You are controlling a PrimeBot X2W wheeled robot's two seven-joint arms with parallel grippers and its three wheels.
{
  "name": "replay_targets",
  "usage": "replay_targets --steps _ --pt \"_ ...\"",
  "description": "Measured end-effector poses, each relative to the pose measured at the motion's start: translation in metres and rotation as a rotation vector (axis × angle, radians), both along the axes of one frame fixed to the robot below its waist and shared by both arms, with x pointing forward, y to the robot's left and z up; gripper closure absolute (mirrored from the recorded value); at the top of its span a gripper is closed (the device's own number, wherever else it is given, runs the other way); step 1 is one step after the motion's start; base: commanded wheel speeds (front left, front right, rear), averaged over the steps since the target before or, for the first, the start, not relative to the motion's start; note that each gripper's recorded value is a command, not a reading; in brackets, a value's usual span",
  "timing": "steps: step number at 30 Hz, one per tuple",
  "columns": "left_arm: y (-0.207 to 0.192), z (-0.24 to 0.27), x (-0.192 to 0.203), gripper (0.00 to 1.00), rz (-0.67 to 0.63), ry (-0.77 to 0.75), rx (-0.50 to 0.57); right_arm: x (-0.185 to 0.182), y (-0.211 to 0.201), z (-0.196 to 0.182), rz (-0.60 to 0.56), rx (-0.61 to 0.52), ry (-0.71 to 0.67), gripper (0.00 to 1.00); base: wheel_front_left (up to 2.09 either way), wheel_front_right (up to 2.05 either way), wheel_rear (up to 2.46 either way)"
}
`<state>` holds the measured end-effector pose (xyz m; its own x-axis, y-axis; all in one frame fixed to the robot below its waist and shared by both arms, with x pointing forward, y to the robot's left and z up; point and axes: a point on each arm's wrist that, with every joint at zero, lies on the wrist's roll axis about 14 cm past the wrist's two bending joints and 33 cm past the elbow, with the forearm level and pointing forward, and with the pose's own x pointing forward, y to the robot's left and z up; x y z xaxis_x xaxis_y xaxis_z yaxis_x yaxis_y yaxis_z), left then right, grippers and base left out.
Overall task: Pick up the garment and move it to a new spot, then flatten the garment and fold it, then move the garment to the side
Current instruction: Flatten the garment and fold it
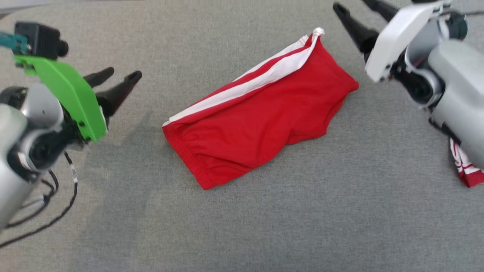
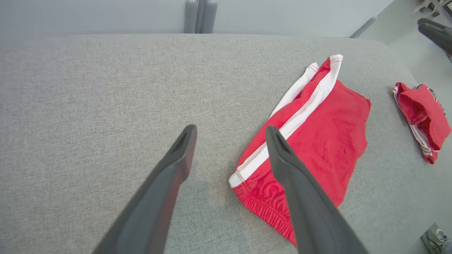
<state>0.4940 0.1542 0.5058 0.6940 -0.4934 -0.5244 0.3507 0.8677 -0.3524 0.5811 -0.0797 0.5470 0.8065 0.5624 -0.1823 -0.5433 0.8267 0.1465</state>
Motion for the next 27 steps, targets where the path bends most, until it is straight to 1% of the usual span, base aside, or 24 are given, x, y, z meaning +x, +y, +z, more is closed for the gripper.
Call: replay_targets --steps 2,5,8,13,17,23,27 --pt "-0.004 0.005 -0.006 0.00 0.005 -0.085 0.018 -0.011 -0.005 -0.012 -0.023 0.002 0.026 0.00 0.00 0.00 0.00" --pt "-0.006 0.021 -0.008 0.00 0.052 -0.231 0.020 -0.022 -0.015 -0.028 -0.057 -0.009 0.063 0.00 0.00 0.00 0.00" --pt "-0.010 0.032 -0.015 0.00 0.092 -0.340 0.002 -0.028 -0.021 -0.047 -0.085 -0.016 0.110 0.00 0.00 0.00 0.00" --pt "-0.022 0.051 -0.031 0.00 0.157 -0.470 -0.090 -0.026 -0.038 -0.078 -0.153 -0.053 0.210 0.00 0.00 0.00 0.00" --pt "-0.016 0.045 -0.048 0.00 0.231 -0.483 -0.120 -0.020 -0.034 -0.099 -0.155 -0.075 0.292 0.00 0.00 0.00 0.00" --pt "0.004 0.016 -0.070 0.00 0.362 -0.405 -0.153 -0.010 -0.015 -0.130 -0.128 -0.108 0.410 0.00 0.00 0.00 0.00" --pt "0.023 0.009 -0.078 0.00 0.433 -0.415 -0.112 -0.010 0.005 -0.151 -0.103 -0.102 0.522 0.00 0.00 0.00 0.00"
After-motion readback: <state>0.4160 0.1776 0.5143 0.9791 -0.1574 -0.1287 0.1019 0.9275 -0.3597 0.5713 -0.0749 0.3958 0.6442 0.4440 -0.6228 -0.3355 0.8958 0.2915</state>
